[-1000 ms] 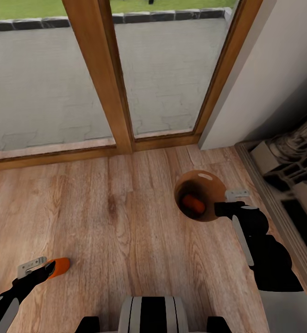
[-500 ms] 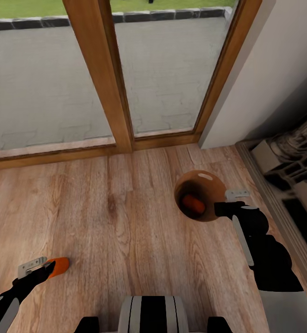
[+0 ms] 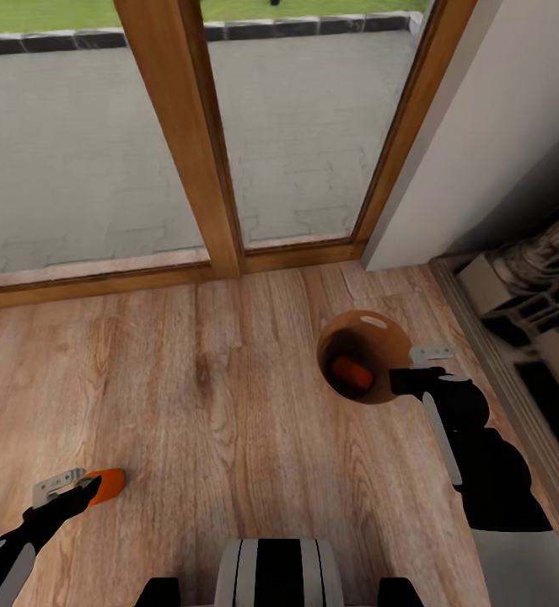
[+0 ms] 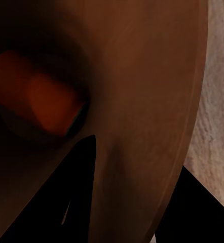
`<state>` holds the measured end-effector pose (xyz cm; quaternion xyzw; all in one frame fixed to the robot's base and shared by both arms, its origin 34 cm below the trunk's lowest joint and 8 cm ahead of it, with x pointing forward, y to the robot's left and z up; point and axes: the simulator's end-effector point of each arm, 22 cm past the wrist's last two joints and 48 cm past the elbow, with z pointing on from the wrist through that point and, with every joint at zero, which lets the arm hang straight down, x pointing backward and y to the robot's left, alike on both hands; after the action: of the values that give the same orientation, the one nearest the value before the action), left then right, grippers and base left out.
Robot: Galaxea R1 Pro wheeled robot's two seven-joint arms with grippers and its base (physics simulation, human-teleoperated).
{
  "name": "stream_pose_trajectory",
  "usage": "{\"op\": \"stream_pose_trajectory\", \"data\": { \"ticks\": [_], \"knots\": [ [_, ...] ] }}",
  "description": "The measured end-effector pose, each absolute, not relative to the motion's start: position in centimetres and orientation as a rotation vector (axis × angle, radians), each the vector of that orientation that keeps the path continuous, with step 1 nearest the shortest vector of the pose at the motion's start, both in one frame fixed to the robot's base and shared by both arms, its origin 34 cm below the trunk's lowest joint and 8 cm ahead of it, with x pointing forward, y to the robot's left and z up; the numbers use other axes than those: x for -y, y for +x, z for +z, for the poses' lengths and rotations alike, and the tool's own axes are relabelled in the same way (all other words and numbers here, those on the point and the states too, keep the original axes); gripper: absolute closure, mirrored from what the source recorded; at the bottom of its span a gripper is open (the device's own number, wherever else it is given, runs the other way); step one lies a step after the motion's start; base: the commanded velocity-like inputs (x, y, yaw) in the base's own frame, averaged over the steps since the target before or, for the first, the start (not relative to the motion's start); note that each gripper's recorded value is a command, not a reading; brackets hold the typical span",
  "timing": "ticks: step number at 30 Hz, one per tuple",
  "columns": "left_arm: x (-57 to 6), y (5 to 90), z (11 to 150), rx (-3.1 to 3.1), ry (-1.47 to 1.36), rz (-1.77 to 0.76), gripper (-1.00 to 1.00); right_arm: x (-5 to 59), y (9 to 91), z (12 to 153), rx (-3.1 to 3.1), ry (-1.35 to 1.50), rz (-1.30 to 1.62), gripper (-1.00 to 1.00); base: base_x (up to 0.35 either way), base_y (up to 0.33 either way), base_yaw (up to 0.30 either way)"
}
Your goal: Put the three can of soda from the living room inside the tash can in the kitchen.
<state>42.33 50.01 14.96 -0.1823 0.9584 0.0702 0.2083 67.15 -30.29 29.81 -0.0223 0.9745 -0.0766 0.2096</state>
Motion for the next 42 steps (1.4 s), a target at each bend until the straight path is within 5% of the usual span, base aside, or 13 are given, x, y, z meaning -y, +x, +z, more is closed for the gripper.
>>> {"op": "stream_pose_trajectory", "data": {
  "ticks": [42],
  "knots": [
    [-49.9,42.0,13.6,-2.667,-0.504,0.192,-1.00,30.1,66.8,28.5,-2.710,-0.064,-0.212,1.00,0.000,-0.016,0.000]
  ]
}}
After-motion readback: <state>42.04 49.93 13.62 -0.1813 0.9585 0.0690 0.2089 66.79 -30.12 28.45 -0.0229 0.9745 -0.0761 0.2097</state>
